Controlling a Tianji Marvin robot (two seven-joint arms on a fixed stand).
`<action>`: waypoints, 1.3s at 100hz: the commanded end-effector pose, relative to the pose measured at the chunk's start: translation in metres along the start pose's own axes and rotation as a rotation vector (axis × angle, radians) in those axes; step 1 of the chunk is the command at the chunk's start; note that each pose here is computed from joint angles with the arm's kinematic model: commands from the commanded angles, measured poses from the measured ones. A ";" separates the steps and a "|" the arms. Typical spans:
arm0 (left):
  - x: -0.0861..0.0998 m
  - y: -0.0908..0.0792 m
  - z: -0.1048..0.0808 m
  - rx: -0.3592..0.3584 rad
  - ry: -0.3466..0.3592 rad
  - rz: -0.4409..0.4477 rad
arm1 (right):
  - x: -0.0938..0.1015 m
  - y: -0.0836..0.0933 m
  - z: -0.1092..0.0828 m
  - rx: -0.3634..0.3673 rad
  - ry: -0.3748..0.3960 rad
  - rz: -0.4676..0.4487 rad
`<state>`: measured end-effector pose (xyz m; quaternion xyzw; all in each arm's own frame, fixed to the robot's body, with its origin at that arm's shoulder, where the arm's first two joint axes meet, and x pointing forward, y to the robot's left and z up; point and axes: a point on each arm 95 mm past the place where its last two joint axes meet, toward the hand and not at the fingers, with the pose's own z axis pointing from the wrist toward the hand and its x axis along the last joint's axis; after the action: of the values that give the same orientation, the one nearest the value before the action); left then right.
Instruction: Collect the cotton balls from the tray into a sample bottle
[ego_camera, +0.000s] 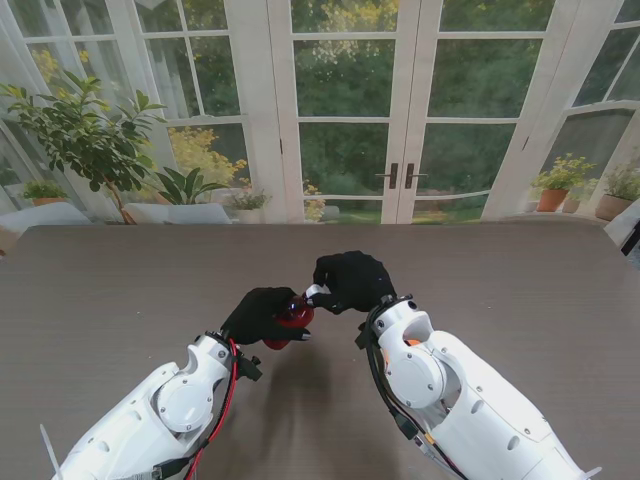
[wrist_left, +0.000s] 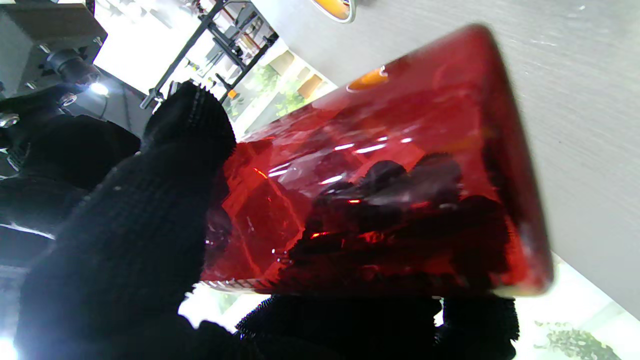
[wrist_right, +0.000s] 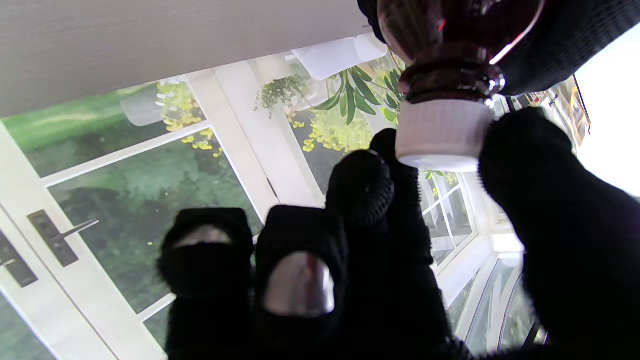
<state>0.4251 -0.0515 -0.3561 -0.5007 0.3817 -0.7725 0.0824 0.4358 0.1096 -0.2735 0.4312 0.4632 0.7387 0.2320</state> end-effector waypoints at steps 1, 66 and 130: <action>0.007 0.000 0.006 -0.004 0.021 -0.010 | 0.003 -0.006 -0.002 0.030 0.002 0.006; 0.009 0.002 0.010 0.001 0.029 -0.014 | 0.004 -0.007 -0.001 0.033 -0.013 -0.010; 0.010 0.002 0.013 0.002 0.036 -0.016 | 0.005 -0.006 0.000 0.020 -0.008 -0.032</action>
<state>0.4277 -0.0590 -0.3541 -0.4950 0.3807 -0.7772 0.0769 0.4378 0.1102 -0.2709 0.4275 0.4652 0.7333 0.2512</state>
